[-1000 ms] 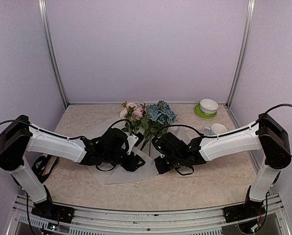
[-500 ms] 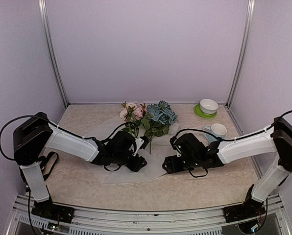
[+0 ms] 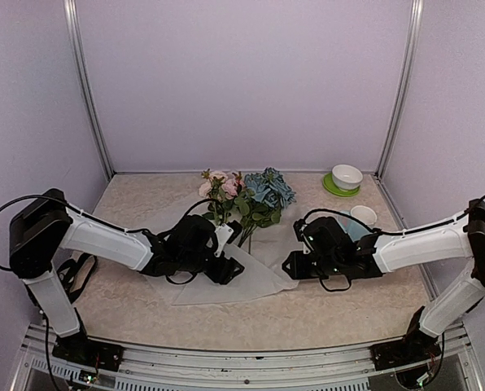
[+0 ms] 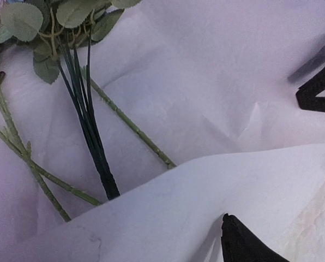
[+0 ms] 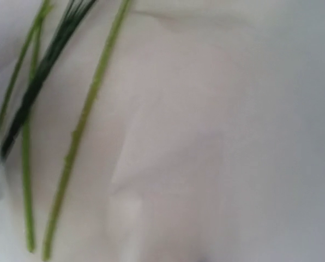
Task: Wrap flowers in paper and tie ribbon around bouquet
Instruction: Press the fold line of the 1/4-folded wrapping paper.
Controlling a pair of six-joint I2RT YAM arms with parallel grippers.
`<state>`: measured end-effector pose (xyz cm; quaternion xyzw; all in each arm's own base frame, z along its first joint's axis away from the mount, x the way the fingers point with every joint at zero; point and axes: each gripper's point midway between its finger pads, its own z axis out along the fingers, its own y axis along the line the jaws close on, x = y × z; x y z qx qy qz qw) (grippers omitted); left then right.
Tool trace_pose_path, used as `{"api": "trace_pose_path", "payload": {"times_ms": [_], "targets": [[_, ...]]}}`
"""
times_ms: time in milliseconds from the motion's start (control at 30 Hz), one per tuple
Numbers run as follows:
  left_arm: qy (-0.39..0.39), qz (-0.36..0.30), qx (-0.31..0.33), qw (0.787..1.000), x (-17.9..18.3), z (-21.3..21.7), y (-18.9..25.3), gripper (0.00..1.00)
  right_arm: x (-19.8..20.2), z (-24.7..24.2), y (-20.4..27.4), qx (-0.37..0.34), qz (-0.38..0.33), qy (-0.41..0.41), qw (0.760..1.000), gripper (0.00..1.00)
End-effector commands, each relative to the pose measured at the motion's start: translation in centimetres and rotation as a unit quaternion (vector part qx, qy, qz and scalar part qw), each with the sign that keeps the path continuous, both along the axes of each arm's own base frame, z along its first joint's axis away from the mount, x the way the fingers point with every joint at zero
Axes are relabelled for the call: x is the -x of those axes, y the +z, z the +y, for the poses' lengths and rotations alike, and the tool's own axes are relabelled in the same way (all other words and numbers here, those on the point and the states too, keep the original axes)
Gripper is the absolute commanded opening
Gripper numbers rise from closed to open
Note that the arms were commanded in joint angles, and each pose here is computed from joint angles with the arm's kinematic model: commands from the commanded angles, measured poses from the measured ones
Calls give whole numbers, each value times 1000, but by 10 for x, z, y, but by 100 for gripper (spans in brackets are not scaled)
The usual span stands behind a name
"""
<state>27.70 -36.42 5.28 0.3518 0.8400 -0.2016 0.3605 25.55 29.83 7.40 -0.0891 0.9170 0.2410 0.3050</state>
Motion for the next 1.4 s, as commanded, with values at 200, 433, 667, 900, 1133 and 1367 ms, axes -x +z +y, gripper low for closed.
{"api": "trace_pose_path", "payload": {"times_ms": [200, 433, 667, 900, 1133, 1367], "targets": [[13, -7, 104, 994, -7, 27, 57, 80, 0, -17, -11, 24, 8, -25, 999, 10], [51, -11, 60, 997, -5, 54, 42, 84, -1, -15, -10, 31, 3, -17, 999, 9], [-15, 36, 102, 994, 25, 47, 35, 77, -2, -11, -7, 29, -1, -8, 1000, 8], [-32, 74, 109, 991, 22, 38, 22, 10, -3, -16, -6, 40, -5, -11, 999, 9], [-42, 35, 94, 994, -11, 20, 42, 0, -2, -28, -16, 83, 10, -22, 996, 9], [-57, 63, 14, 996, -24, 12, -10, 0, 6, -35, -15, 80, 20, -25, 996, 20]]}}
